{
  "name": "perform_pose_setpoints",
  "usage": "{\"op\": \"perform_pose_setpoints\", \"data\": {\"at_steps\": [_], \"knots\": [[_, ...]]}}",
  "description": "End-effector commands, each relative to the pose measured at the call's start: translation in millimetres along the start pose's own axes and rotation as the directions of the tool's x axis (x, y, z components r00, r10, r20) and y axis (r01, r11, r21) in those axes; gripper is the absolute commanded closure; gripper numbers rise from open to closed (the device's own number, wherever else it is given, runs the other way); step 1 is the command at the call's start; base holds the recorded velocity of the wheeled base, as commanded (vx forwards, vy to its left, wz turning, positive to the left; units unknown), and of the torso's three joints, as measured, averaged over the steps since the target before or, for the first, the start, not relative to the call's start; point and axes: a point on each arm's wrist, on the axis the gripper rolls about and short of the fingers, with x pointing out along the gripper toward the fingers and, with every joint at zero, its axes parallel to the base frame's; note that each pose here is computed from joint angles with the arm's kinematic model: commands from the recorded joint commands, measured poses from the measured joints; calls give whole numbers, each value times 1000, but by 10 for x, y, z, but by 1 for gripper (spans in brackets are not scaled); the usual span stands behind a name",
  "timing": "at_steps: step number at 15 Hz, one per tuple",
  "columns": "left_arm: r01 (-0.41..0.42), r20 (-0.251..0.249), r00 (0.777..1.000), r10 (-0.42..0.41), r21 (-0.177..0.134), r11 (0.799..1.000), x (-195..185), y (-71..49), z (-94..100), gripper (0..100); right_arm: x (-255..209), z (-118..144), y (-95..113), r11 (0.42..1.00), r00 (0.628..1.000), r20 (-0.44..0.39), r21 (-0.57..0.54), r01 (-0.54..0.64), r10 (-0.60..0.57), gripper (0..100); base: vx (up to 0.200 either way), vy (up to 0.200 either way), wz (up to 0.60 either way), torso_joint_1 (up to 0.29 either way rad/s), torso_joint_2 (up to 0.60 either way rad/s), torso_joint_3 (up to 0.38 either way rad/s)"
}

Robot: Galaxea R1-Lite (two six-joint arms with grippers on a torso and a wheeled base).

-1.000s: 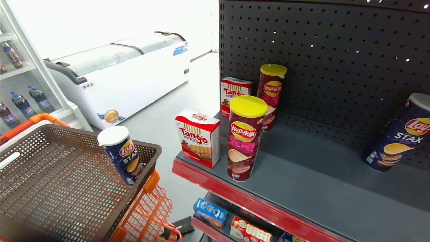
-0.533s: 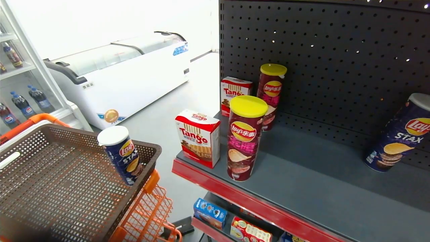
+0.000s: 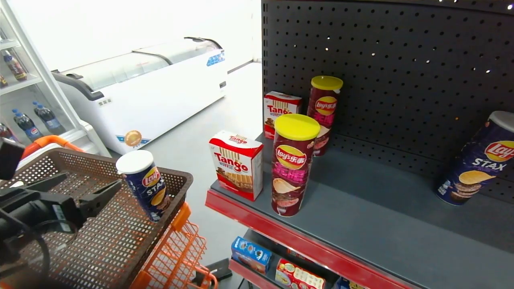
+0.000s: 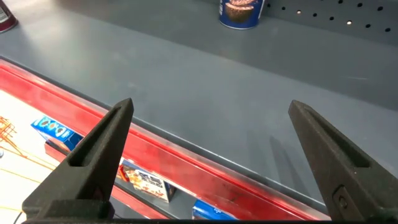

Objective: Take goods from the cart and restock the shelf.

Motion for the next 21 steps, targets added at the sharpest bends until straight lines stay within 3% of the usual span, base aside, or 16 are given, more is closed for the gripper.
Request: {"op": "perform_pose_setpoints", "data": {"at_steps": [1, 4, 11, 15, 19, 20, 21], "knots": [[-1, -131, 991, 1, -2, 1000, 578, 25, -351, 0, 0, 0, 0, 1000, 1000, 0, -1, 1, -1, 0, 0, 0, 0, 0, 0, 0], [3, -138, 990, -4, -7, 1000, 849, 29, -549, 0, 0, 0, 0, 1000, 1000, 0, -1, 1, -1, 0, 0, 0, 0, 0, 0, 0], [1, -70, 998, -2, -10, 1000, 1293, 53, -800, 0, 0, 0, 0, 1000, 1000, 0, -1, 1, -1, 0, 0, 0, 0, 0, 0, 0], [-2, -27, 1000, 2, -7, 1000, 1539, 79, -806, 0, 0, 0, 0, 1000, 1000, 0, -1, 1, -1, 0, 0, 0, 0, 0, 0, 0], [-1, -18, 1000, 1, -5, 1000, 1685, 84, -853, 0, 0, 0, 0, 1000, 1000, 0, -1, 1, -1, 0, 0, 0, 0, 0, 0, 0], [-1, -18, 1000, 1, -6, 1000, 1698, 84, -862, 100, 0, 0, 0, 1000, 1000, 0, -1, 1, -1, 0, 0, 0, 0, 0, 0, 0], [0, 11, 1000, 0, -4, 1000, 1737, 83, -823, 100, 0, 0, 0, 1000, 1000, 0, -1, 1, -1, 0, 0, 0, 0, 0, 0, 0]]}}
